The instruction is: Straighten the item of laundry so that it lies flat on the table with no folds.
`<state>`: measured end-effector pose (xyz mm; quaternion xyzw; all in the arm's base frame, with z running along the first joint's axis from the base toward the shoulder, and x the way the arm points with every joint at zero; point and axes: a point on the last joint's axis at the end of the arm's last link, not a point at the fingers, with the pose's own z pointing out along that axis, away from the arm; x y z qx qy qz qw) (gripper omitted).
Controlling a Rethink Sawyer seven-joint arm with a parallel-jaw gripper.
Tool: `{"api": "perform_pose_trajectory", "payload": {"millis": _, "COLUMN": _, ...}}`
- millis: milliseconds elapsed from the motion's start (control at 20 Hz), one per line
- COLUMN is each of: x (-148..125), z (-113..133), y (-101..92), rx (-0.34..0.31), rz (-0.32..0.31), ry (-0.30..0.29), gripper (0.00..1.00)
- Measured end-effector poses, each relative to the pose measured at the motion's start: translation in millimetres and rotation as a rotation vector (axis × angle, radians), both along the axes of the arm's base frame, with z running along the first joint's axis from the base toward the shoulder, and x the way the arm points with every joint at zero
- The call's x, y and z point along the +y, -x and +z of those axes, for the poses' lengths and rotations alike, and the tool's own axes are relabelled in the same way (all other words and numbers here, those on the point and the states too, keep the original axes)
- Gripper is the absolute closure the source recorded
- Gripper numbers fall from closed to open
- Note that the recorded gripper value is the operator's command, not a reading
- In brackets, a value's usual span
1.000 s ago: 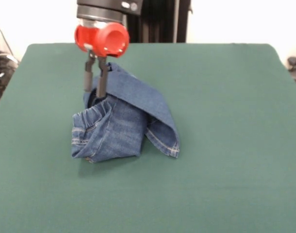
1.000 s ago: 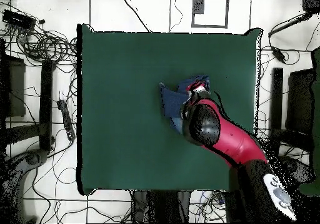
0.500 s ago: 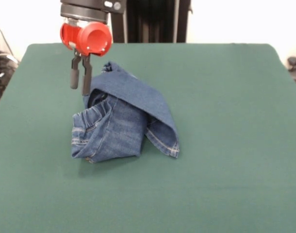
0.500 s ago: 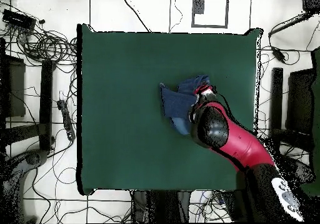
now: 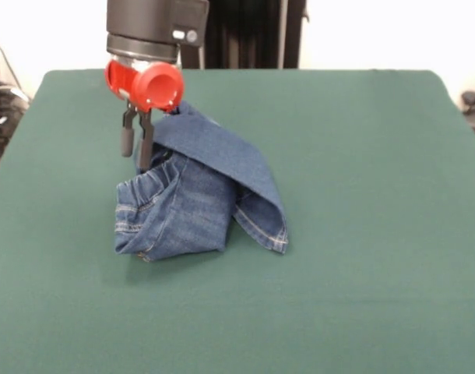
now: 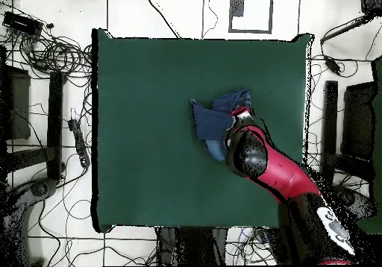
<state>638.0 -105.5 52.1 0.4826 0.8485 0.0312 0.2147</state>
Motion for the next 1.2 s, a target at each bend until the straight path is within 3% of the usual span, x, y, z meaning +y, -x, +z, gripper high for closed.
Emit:
{"api": "perform_pose_trajectory", "payload": {"millis": 700, "x": -5, "z": -47, "y": 27.1, "rx": 0.054, "rz": -0.017, "ry": 0.013, "gripper": 0.00}}
{"api": "perform_pose_trajectory", "payload": {"millis": 1200, "x": -6, "z": -64, "y": 34.1, "rx": 0.049, "rz": -0.022, "ry": 0.025, "gripper": 0.00}}
